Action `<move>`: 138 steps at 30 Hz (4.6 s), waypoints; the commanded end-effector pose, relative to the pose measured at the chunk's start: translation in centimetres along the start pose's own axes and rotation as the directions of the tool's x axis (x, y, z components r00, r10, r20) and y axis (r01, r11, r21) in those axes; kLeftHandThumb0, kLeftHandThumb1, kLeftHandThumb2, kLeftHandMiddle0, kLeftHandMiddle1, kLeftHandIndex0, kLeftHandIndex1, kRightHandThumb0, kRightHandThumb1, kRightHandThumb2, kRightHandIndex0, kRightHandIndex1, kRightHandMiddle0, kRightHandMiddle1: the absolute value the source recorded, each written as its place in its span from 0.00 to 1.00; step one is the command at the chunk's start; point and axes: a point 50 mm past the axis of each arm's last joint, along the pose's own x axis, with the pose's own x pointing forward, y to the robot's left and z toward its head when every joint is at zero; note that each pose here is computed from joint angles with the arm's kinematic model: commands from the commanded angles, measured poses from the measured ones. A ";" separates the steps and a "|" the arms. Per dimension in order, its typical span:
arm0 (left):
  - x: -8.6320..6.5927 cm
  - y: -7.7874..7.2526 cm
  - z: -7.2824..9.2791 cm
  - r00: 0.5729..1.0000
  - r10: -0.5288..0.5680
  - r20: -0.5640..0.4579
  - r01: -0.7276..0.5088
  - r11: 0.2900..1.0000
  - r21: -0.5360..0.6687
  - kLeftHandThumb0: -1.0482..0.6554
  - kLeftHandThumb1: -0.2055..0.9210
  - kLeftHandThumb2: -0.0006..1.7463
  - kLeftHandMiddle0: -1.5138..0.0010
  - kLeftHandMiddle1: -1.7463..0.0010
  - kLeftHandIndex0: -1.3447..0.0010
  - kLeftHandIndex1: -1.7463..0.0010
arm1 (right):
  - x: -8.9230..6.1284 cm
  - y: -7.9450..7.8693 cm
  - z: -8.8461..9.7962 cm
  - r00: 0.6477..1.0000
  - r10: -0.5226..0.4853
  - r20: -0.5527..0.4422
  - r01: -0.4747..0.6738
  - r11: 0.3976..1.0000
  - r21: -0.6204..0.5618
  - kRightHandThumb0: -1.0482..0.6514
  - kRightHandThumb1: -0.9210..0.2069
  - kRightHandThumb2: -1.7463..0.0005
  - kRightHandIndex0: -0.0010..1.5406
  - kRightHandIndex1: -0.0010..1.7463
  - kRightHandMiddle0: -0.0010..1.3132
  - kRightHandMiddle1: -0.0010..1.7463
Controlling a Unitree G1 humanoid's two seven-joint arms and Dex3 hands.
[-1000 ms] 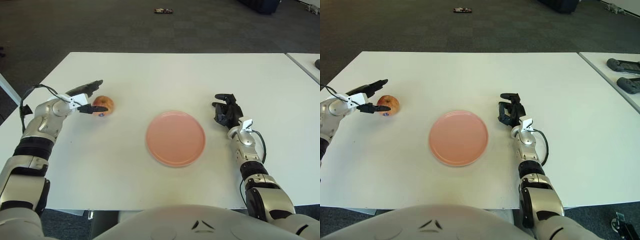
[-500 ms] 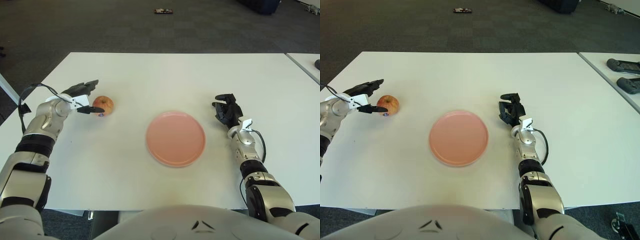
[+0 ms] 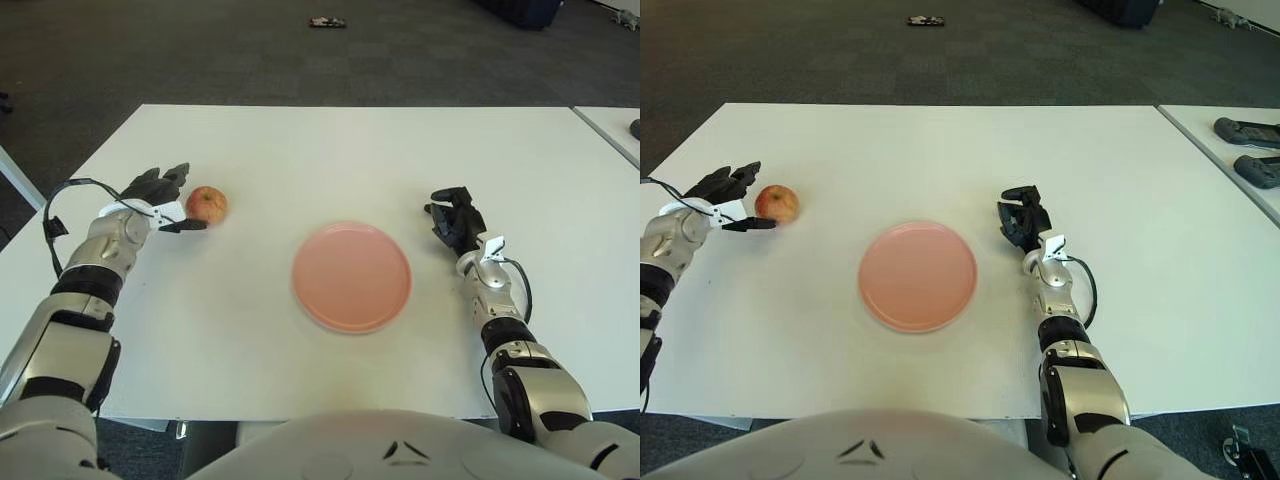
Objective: Put the apple into the plate.
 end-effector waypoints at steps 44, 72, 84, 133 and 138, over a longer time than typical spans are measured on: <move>0.8 0.4 2.3 0.968 0.188 0.167 -0.195 0.980 0.027 0.07 0.87 0.06 1.00 1.00 0.98 0.99 | -1.8 -0.2 -3.1 0.988 -0.013 -0.151 0.015 1.000 0.012 0.41 0.00 0.73 0.22 0.71 0.19 0.97; 1.0 1.3 3.0 0.958 0.156 0.241 -0.179 0.981 0.077 0.08 0.70 0.32 0.96 0.98 1.00 0.85 | -1.8 0.0 -3.1 0.989 -0.012 -0.151 0.014 1.000 0.012 0.41 0.00 0.73 0.22 0.71 0.19 0.97; 1.2 1.8 3.0 0.971 0.030 0.235 -0.072 0.982 0.172 0.08 0.74 0.30 0.93 0.95 1.00 0.79 | -1.8 0.1 -3.1 0.989 -0.012 -0.150 0.014 1.000 0.012 0.41 0.00 0.73 0.22 0.71 0.19 0.97; 0.9 5.2 5.3 0.931 -0.285 0.230 0.177 0.900 0.399 0.03 0.77 0.09 1.00 1.00 1.00 1.00 | -1.9 0.1 -3.1 0.989 -0.013 -0.148 0.014 1.000 0.012 0.41 0.00 0.73 0.22 0.71 0.19 0.97; 1.2 5.4 5.5 0.932 -0.298 0.204 0.195 0.891 0.409 0.06 0.75 0.09 1.00 1.00 1.00 1.00 | -1.8 0.1 -3.1 0.989 -0.013 -0.150 0.015 1.000 0.012 0.41 0.00 0.73 0.22 0.71 0.19 0.97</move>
